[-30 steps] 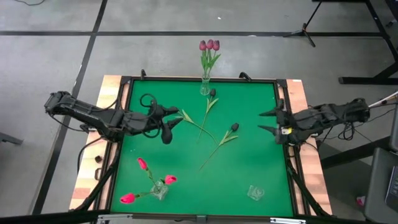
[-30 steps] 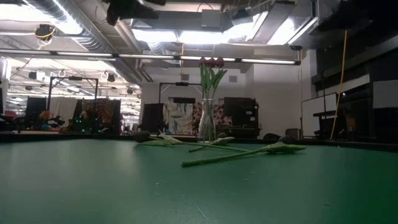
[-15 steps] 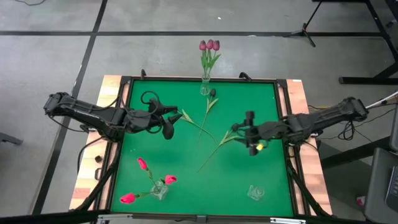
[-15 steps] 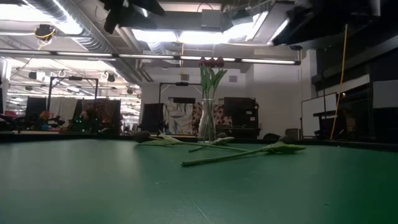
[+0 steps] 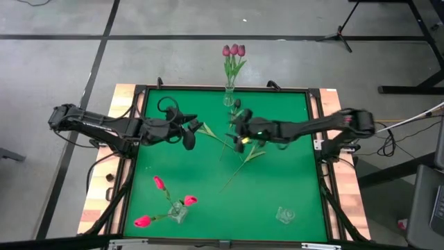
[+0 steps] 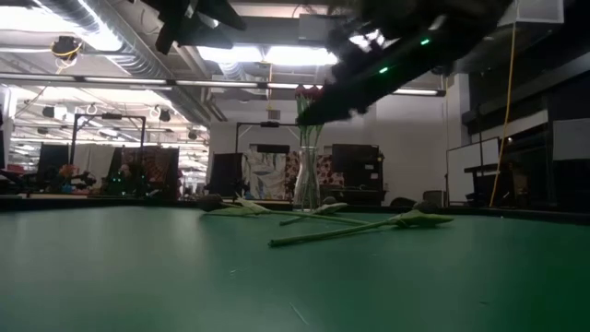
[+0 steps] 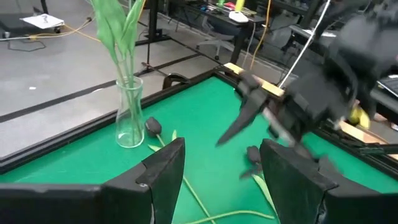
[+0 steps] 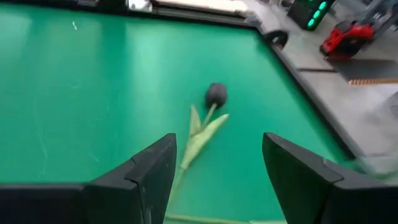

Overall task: Sort flowers into vase by color
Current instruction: Put the middle black tulip into the bottom right transparent vase

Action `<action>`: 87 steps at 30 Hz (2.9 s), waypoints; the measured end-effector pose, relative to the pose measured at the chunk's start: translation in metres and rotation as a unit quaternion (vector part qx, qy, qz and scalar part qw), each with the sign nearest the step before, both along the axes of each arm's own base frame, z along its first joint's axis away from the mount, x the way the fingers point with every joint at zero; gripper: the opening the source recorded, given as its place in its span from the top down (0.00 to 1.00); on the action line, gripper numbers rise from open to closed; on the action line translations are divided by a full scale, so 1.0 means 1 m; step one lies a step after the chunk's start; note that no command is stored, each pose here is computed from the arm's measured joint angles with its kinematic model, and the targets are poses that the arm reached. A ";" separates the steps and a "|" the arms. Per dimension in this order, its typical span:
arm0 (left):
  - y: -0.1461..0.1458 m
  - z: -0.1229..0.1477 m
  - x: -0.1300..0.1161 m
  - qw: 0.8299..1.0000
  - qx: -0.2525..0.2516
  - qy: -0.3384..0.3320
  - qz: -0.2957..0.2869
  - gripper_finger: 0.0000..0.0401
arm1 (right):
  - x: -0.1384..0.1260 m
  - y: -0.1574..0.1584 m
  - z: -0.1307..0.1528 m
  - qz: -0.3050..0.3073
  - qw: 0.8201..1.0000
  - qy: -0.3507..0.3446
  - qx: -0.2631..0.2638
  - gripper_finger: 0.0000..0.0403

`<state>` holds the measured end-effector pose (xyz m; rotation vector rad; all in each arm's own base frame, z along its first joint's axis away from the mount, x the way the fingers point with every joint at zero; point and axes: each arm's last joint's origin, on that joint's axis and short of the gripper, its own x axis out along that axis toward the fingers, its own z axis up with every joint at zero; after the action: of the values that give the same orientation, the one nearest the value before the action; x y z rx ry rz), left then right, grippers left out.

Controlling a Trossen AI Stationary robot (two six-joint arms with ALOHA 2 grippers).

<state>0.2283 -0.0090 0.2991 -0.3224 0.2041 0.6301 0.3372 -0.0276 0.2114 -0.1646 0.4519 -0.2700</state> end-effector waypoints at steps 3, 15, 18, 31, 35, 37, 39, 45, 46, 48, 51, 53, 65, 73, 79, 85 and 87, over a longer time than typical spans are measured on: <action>0.000 0.000 0.000 1.000 0.000 0.001 0.000 0.49 | 0.026 -0.001 -0.013 -0.006 1.000 0.015 0.015 0.41; 0.000 -0.007 -0.003 0.999 -0.018 0.029 0.009 0.49 | 0.084 -0.014 -0.053 -0.025 0.993 0.096 0.058 0.44; 0.000 -0.009 -0.004 0.999 -0.021 0.035 0.009 0.49 | 0.090 -0.020 -0.060 -0.028 0.992 0.103 0.062 0.47; -0.001 -0.010 -0.005 0.999 -0.023 0.042 0.009 0.49 | 0.089 -0.039 -0.094 -0.032 0.983 0.152 0.100 0.49; -0.001 -0.010 -0.005 0.999 -0.025 0.040 0.010 0.49 | 0.090 -0.039 -0.099 -0.042 0.981 0.157 0.105 0.50; -0.001 -0.010 -0.005 0.999 -0.025 0.040 0.010 0.49 | 0.089 -0.039 -0.100 -0.054 0.980 0.159 0.106 0.52; -0.001 -0.010 -0.005 0.999 -0.025 0.041 0.010 0.49 | 0.089 -0.038 -0.100 -0.066 0.980 0.159 0.105 0.57; -0.001 -0.010 -0.005 0.999 -0.031 0.036 0.012 0.49 | 0.088 -0.039 -0.101 -0.078 0.977 0.163 0.117 0.89; -0.001 -0.010 -0.005 0.999 -0.033 0.035 0.013 0.49 | 0.087 -0.039 -0.101 -0.079 0.977 0.163 0.116 0.94; -0.001 -0.010 -0.005 0.999 -0.033 0.034 0.013 0.49 | 0.087 -0.039 -0.101 -0.079 0.976 0.162 0.119 0.97; -0.001 -0.010 -0.005 0.999 -0.037 0.032 0.015 0.49 | 0.088 -0.039 -0.100 -0.086 0.975 0.151 0.135 0.95; -0.001 -0.010 -0.005 0.999 -0.042 0.028 0.017 0.49 | 0.088 -0.039 -0.097 -0.084 0.976 0.147 0.137 0.97; -0.008 -0.009 -0.004 0.999 -0.044 0.016 0.004 0.49 | 0.075 -0.056 -0.023 -0.082 0.985 0.054 0.141 0.99; -0.017 -0.008 -0.005 0.999 -0.041 0.011 -0.008 0.49 | 0.047 -0.074 0.044 -0.091 0.989 -0.010 0.116 0.99; -0.029 -0.001 -0.005 0.999 -0.025 -0.025 -0.009 0.49 | 0.006 -0.085 0.110 -0.050 0.987 -0.091 0.119 0.99; -0.042 0.008 -0.006 0.998 0.009 -0.055 -0.015 0.49 | -0.060 -0.055 0.197 0.080 0.969 -0.219 0.082 0.99; -0.046 0.011 -0.007 0.998 0.018 -0.060 -0.017 0.49 | -0.092 -0.037 0.225 0.121 0.954 -0.266 0.061 0.98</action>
<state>0.2215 -0.0546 0.3097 -0.3194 0.0828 0.5774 0.2454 -0.0648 0.4366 -0.0208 -0.0896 -0.0374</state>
